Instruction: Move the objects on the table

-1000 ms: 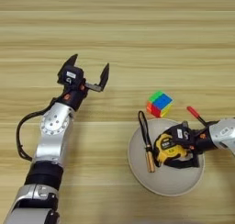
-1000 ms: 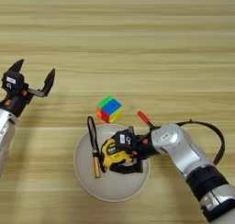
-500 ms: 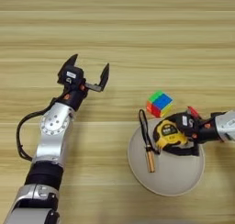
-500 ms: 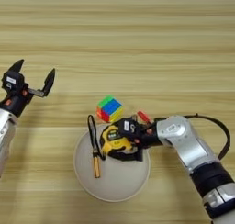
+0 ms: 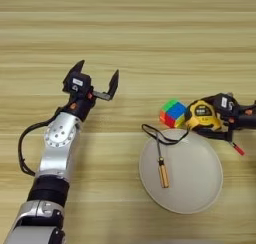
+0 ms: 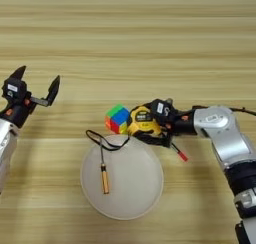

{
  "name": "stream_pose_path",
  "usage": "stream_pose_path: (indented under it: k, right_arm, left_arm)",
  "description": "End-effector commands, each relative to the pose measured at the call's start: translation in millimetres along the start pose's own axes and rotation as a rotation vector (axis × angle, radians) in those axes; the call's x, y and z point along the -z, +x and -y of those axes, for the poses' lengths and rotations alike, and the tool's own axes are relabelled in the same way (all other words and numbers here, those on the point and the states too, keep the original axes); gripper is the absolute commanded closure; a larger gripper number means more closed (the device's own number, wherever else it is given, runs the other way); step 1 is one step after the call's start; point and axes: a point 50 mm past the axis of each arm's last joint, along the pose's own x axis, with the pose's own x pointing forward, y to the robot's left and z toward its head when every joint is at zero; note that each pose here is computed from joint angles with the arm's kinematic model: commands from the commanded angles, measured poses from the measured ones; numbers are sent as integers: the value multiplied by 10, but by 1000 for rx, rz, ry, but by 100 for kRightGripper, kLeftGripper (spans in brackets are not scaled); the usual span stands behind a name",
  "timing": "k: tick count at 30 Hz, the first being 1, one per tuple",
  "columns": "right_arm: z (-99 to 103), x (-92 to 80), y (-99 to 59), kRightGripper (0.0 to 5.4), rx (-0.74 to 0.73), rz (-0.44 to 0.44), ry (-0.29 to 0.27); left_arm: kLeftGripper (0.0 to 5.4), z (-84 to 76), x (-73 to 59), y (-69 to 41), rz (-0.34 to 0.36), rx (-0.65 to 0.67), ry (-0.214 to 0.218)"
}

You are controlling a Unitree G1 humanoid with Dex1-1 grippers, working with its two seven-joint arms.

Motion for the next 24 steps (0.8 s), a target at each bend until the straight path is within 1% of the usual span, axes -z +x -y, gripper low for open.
stream_pose_path:
  k: [1,6,10,15,18,24]
  right_arm:
    - [197,-17,-239,110,97,-10,-10]
    - [287,86,-406,110,164,-65,6]
    - [343,200,-516,110,218,-127,27]
    - [413,341,-609,110,285,-206,54]
    - [463,413,-655,110,330,-261,58]
    - [495,537,-696,110,372,-337,71]
  left_arm:
    - [0,-3,-17,30,8,4,12]
    - [0,-6,-12,35,7,4,12]
    - [0,-6,-10,35,7,5,13]
    - [0,-11,-7,34,6,5,14]
    - [0,-13,-5,32,6,5,15]
    - [0,-12,-3,35,6,5,15]
